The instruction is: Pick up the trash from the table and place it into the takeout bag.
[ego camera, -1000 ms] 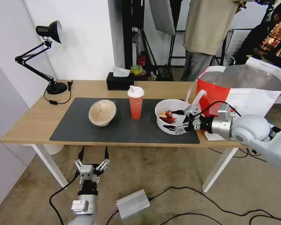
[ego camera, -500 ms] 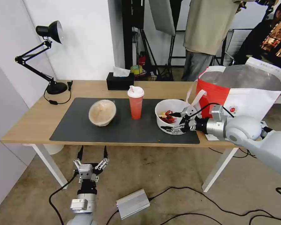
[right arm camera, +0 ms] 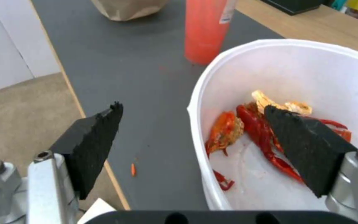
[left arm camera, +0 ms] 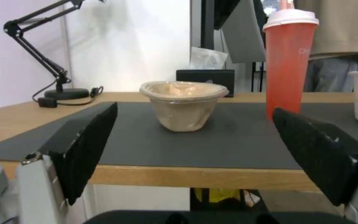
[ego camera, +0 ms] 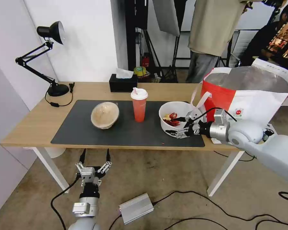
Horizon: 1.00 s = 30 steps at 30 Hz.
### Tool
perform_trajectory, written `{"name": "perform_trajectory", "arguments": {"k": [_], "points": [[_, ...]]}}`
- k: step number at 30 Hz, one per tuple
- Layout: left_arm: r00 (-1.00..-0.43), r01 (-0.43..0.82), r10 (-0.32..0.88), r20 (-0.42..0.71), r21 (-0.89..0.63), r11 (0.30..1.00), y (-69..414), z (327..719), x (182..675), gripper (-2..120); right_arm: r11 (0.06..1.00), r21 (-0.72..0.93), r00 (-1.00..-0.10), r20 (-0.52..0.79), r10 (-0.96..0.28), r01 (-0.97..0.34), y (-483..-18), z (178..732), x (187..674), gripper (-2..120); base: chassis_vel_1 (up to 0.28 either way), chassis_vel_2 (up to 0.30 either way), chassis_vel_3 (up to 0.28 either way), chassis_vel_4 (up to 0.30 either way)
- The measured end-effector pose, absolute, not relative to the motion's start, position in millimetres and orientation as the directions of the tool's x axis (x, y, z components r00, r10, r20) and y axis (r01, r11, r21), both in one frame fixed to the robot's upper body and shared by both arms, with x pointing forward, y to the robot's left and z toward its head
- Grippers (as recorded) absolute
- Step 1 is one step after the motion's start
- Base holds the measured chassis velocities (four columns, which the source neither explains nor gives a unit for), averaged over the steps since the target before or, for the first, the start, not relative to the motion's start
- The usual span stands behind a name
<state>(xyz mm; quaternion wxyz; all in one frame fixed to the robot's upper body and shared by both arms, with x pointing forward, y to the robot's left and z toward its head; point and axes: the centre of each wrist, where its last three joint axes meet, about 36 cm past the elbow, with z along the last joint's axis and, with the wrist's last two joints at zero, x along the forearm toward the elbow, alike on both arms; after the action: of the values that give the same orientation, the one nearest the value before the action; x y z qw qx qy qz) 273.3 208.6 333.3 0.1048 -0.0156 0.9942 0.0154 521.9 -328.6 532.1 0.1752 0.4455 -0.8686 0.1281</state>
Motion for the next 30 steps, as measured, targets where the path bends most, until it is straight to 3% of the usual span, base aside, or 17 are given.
{"name": "perform_trajectory", "arguments": {"k": [30], "points": [[-0.977,-0.037,-0.031,-0.209,0.026,0.999,211,332,274,100,0.608,-0.029,-0.555,0.444,-0.704,-0.794,-331,504,539,86,0.0,0.0,0.0,0.0]]}}
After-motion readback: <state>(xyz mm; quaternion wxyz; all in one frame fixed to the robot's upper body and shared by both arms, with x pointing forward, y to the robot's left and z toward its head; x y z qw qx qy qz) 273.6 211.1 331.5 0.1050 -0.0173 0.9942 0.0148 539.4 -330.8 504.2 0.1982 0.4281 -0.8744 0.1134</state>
